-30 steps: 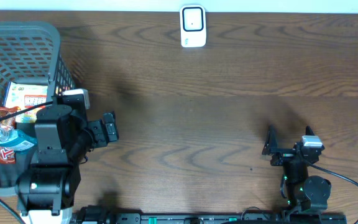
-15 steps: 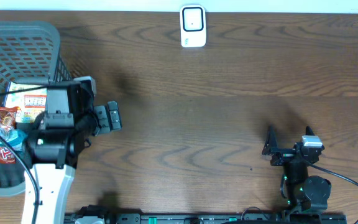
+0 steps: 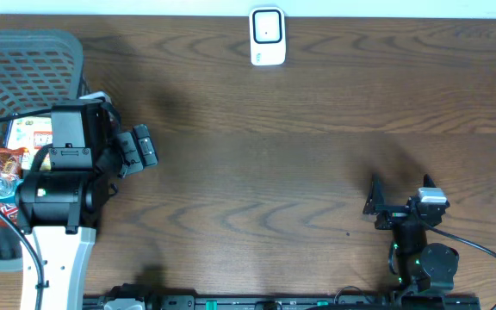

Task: Scan the item barcode
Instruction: 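Move the left gripper over the basket and lower toward the teal bottle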

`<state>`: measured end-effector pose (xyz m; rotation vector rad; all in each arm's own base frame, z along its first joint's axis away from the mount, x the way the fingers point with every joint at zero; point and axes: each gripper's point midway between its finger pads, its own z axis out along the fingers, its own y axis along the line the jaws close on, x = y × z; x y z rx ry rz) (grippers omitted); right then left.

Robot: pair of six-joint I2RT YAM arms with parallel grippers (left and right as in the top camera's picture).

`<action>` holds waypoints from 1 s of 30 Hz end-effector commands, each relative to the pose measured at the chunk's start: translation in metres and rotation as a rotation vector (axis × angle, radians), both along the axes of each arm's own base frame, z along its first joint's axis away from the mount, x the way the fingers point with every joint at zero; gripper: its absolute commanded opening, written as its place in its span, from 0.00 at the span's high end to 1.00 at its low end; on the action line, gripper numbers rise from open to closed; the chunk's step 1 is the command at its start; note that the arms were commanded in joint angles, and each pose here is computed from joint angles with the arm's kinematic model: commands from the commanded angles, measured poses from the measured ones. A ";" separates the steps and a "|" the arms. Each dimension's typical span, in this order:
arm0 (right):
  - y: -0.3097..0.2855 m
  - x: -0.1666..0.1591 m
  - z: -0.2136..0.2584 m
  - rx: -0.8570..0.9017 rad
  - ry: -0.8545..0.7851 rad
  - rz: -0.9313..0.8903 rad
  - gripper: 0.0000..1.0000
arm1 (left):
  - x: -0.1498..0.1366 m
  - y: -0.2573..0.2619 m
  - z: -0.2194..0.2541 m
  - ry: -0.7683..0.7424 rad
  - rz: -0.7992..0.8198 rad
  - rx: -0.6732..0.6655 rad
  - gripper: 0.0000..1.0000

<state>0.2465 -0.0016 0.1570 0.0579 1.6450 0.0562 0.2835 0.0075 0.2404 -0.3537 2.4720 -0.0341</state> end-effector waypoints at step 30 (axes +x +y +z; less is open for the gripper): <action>0.002 0.000 -0.001 -0.012 0.001 0.007 0.01 | -0.012 0.063 0.049 -0.049 0.271 0.027 0.02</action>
